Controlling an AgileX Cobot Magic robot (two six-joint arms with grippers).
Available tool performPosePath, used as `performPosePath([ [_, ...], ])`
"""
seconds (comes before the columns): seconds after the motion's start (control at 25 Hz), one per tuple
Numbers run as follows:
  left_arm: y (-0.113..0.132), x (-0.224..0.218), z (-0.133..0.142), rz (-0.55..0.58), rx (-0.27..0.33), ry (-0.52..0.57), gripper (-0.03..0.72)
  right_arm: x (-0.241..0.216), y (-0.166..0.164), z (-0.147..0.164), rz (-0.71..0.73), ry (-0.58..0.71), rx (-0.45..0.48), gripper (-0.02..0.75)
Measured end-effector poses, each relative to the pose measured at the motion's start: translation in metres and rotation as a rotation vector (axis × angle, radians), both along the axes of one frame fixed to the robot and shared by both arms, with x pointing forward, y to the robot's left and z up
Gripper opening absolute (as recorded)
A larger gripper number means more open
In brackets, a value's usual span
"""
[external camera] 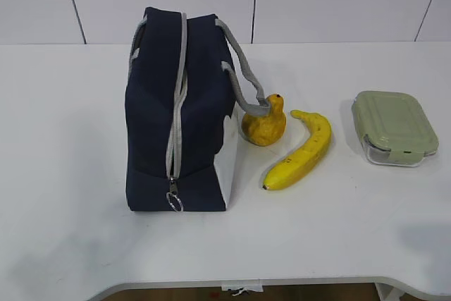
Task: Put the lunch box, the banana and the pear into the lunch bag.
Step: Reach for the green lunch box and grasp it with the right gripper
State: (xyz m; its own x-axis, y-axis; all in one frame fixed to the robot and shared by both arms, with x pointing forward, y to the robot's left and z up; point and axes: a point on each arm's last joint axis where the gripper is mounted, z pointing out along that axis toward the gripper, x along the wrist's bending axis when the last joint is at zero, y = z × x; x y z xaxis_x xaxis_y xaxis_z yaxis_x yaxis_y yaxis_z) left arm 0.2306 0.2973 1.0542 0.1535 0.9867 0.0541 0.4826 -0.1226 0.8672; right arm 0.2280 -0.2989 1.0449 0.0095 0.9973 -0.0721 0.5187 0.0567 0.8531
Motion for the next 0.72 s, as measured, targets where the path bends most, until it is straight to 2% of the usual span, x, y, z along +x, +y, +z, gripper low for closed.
performPosePath([
  [0.72, 0.0000, 0.0000, 0.0000, 0.000, 0.000, 0.000, 0.243, 0.0000, 0.0000, 0.0000, 0.000, 0.000, 0.000, 0.387],
])
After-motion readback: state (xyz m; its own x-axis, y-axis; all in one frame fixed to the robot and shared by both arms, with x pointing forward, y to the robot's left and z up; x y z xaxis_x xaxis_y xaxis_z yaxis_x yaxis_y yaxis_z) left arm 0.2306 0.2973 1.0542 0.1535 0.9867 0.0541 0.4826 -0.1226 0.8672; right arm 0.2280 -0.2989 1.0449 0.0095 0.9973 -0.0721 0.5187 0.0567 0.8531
